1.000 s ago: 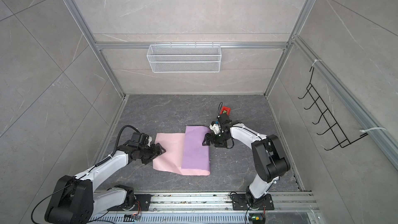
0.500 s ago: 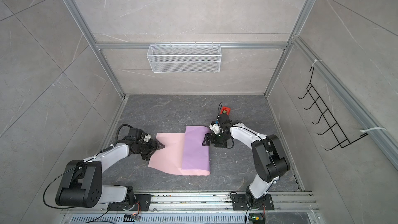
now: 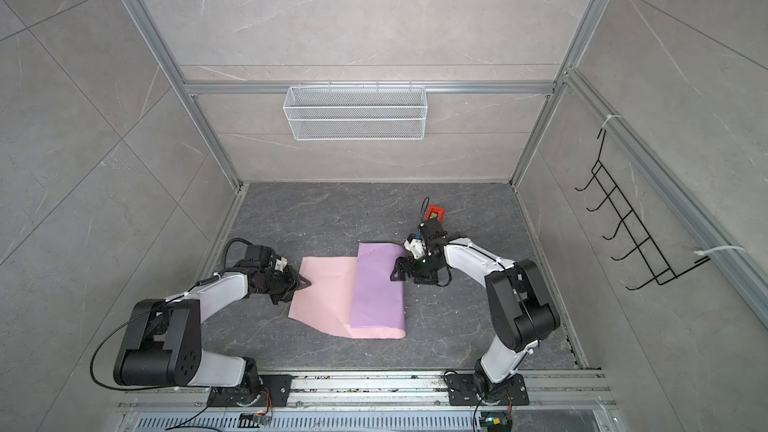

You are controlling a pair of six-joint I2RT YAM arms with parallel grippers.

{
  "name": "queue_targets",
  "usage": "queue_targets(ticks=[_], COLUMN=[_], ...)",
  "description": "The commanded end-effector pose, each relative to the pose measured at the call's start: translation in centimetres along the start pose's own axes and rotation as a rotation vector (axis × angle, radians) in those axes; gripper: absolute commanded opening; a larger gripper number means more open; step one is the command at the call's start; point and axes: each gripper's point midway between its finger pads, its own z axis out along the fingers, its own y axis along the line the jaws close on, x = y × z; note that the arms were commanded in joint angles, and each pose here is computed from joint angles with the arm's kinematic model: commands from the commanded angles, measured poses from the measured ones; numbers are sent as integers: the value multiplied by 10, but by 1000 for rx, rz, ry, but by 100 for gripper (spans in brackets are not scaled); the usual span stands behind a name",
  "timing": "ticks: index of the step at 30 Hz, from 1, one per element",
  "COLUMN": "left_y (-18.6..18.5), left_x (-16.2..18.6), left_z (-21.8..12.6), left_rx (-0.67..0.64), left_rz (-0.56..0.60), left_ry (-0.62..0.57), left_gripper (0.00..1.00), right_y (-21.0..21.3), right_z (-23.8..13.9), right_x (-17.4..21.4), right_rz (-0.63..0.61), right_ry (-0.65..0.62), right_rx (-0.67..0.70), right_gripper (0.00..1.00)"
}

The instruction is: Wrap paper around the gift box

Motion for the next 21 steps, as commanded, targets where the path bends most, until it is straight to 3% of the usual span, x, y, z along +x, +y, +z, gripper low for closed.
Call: queue_targets(ticks=[1, 5, 9, 12, 21], left_y=[-14, -17, -18, -20, -20], left_x=[-10, -8, -5, -2, -1], left_z=[-11, -14, -13, -9, -11], left_rx=[28, 36, 52, 80, 99], left_rz=[66, 82, 62, 41, 29], left_ry=[-47, -52, -29, 11, 7], left_gripper=[31, 29, 36, 36, 21], right_y=[-28, -28, -28, -27, -28], right_z=[17, 17, 17, 17, 17], right_x=[20, 20, 21, 20, 21], right_rz=[19, 20, 20, 17, 16], right_ry=[86, 86, 87, 85, 86], right_rx=[123, 123, 124, 123, 125], right_gripper=[92, 92, 92, 92, 92])
